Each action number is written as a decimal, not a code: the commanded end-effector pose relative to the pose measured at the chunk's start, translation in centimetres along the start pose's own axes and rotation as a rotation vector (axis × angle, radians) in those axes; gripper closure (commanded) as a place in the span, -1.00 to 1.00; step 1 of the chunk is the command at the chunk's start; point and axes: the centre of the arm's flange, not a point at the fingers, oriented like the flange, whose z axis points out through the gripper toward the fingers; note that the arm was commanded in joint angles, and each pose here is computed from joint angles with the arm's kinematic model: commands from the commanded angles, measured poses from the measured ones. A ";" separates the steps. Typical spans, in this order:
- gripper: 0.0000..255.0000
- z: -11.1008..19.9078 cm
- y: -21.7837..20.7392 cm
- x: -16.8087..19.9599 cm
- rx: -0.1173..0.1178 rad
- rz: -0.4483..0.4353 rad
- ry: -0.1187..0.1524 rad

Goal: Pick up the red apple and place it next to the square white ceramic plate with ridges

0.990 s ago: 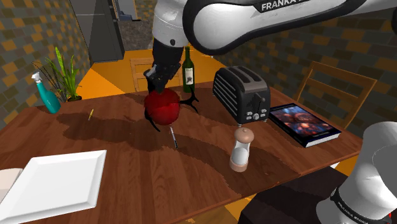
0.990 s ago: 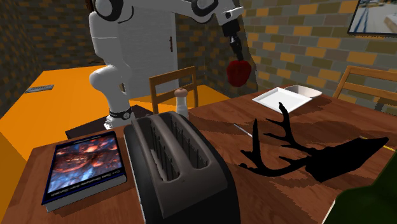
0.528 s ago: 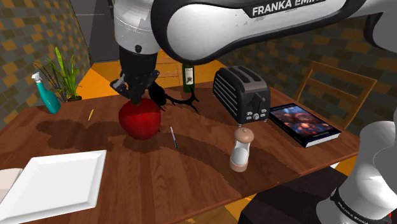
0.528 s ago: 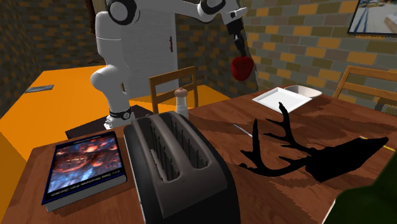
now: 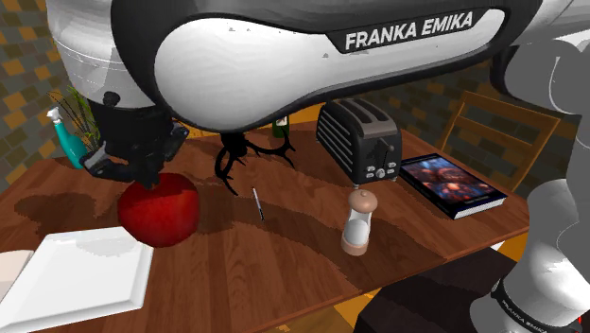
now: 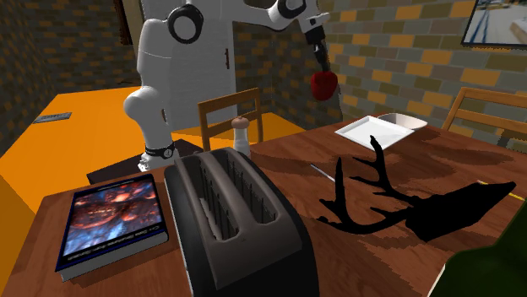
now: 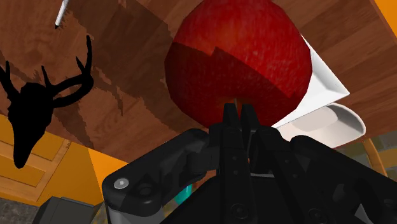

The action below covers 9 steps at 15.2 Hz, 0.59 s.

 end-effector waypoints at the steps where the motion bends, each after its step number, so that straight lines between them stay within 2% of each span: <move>1: 1.00 -0.1 -2.7 0.0 -0.001 0.002 0.000; 2: 1.00 -0.2 -4.1 0.0 -0.001 0.002 0.000; 9: 1.00 3.2 -4.2 -1.6 -0.001 0.002 0.000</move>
